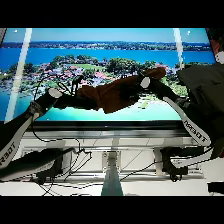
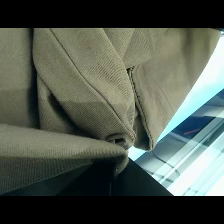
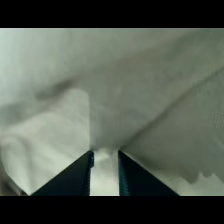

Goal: Fold the clothes and pants, and hang the long-sleeved shirts on hangers.

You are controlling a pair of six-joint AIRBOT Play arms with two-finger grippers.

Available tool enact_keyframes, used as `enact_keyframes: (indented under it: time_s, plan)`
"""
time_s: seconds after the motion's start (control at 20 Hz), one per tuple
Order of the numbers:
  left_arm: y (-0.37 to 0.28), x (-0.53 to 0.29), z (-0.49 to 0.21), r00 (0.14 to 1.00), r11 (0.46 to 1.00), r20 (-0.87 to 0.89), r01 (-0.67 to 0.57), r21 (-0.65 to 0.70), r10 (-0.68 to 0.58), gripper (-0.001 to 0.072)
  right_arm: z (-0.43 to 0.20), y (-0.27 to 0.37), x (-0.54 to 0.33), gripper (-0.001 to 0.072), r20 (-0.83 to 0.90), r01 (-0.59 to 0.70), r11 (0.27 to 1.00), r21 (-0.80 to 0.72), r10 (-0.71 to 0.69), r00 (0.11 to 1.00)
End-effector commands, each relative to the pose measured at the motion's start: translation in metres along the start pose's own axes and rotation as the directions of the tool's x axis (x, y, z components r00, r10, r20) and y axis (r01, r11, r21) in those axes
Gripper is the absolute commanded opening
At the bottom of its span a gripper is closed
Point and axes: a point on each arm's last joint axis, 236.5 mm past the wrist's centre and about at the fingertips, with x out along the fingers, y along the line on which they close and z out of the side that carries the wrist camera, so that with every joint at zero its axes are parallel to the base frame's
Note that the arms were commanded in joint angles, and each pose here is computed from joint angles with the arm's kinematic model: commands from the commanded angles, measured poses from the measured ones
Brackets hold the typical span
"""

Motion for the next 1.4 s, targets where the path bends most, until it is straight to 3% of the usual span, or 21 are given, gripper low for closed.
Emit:
enact_keyframes:
  time_s: [0.0,0.1,0.3,0.5,0.55,0.65,0.7,0.8,1.0,1.15,1.2,1.25,1.35]
  plan:
    - [0.000,0.000,0.000,1.000,1.000,0.000,0.000,0.001,0.000,0.0015,0.015,0.011,-0.001,0.0149,0.055,-0.033,0.999,0.011,0.033,0.998]
    - [0.000,0.000,0.000,1.000,1.000,0.000,0.000,0.001,0.000,0.0015,0.022,0.026,-0.009,0.0017,0.075,-0.056,0.997,-0.058,0.060,0.995]
    - [0.000,0.000,0.000,1.000,1.000,0.000,0.000,0.001,0.000,0.0015,0.038,0.059,-0.036,0.0014,0.124,-0.074,0.970,-0.233,0.105,0.987]
    - [0.000,0.000,0.000,1.000,1.000,0.001,-0.001,0.001,0.001,0.0038,0.051,0.059,-0.074,0.0013,0.188,0.069,0.897,-0.437,0.016,0.982]
    - [0.000,0.000,0.000,1.000,1.000,0.001,-0.001,0.001,0.001,0.0123,0.051,0.053,-0.083,0.0013,0.199,0.121,0.862,-0.492,-0.024,0.980]
    - [0.000,0.000,0.000,1.000,1.000,0.001,0.000,0.001,0.000,0.0431,0.052,0.037,-0.101,0.0014,0.227,0.218,0.797,-0.563,-0.105,0.968]
    - [0.000,0.000,0.000,1.000,1.000,0.001,0.000,0.001,0.000,0.0449,0.052,0.029,-0.109,0.0013,0.239,0.260,0.768,-0.586,-0.143,0.961]
    - [-0.001,0.000,0.001,1.000,1.000,0.005,0.005,-0.005,-0.005,0.0440,0.052,0.017,-0.121,0.0013,0.254,0.315,0.723,-0.615,-0.197,0.947]
    - [-0.017,-0.001,0.016,0.995,0.993,0.069,0.079,-0.085,-0.073,0.0413,0.052,0.012,-0.131,0.0014,0.268,0.344,0.701,-0.625,-0.221,0.938]
    - [-0.027,-0.003,0.029,0.986,0.982,0.122,0.129,-0.138,-0.113,0.0134,0.052,0.012,-0.131,0.0014,0.268,0.345,0.701,-0.625,-0.222,0.937]
    - [-0.024,-0.004,0.033,0.985,0.982,0.137,0.122,-0.144,-0.102,0.0071,0.052,0.012,-0.131,0.0013,0.268,0.345,0.701,-0.624,-0.222,0.937]
    - [-0.021,-0.004,0.036,0.985,0.983,0.152,0.109,-0.147,-0.087,0.0027,0.052,0.012,-0.131,0.0013,0.268,0.345,0.701,-0.624,-0.222,0.937]
    - [-0.014,-0.004,0.041,0.983,0.985,0.175,0.088,-0.151,-0.061,0.0016,0.052,0.011,-0.131,0.0014,0.269,0.345,0.701,-0.624,-0.223,0.937]
